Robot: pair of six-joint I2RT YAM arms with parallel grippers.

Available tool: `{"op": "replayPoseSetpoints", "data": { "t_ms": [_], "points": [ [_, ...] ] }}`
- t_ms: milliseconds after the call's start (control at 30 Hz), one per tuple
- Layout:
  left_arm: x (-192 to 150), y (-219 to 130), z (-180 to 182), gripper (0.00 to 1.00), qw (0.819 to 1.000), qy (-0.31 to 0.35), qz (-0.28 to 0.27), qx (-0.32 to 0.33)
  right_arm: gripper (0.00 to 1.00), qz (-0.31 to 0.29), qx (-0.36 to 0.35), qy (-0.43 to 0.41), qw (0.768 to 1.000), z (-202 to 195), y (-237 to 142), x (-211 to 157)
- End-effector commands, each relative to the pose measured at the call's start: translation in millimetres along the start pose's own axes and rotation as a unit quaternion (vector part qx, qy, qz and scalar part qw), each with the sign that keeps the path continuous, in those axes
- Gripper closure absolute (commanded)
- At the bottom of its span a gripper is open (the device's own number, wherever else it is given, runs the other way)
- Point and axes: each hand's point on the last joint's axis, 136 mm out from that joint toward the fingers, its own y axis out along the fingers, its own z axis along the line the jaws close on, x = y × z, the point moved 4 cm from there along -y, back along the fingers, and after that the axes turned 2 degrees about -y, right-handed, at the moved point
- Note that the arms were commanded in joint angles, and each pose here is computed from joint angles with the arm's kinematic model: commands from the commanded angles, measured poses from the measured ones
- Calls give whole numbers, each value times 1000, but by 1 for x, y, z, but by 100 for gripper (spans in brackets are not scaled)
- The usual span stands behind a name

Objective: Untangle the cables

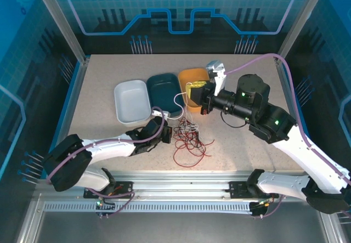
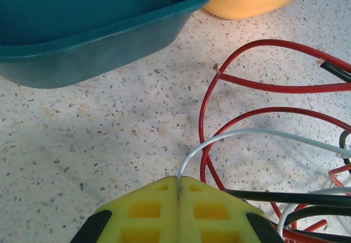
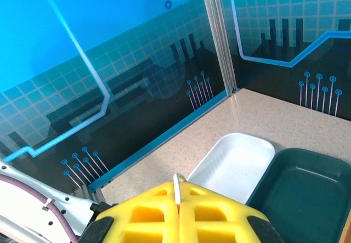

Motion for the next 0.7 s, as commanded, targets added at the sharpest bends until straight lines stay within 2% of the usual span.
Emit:
{"op": "replayPoseSetpoints", "data": {
  "t_ms": [0,267,667],
  "points": [
    [-6,2,-1,100,1000,-5,7,-6,100,-39,24,-26,999,15,-8,27],
    [-6,2,0,100,1000,-6,6,-4,100,-54,48,-40,997,24,-15,40],
    [-7,4,1,100,1000,-8,6,-1,100,-73,26,-71,994,24,-29,57]
  ]
}}
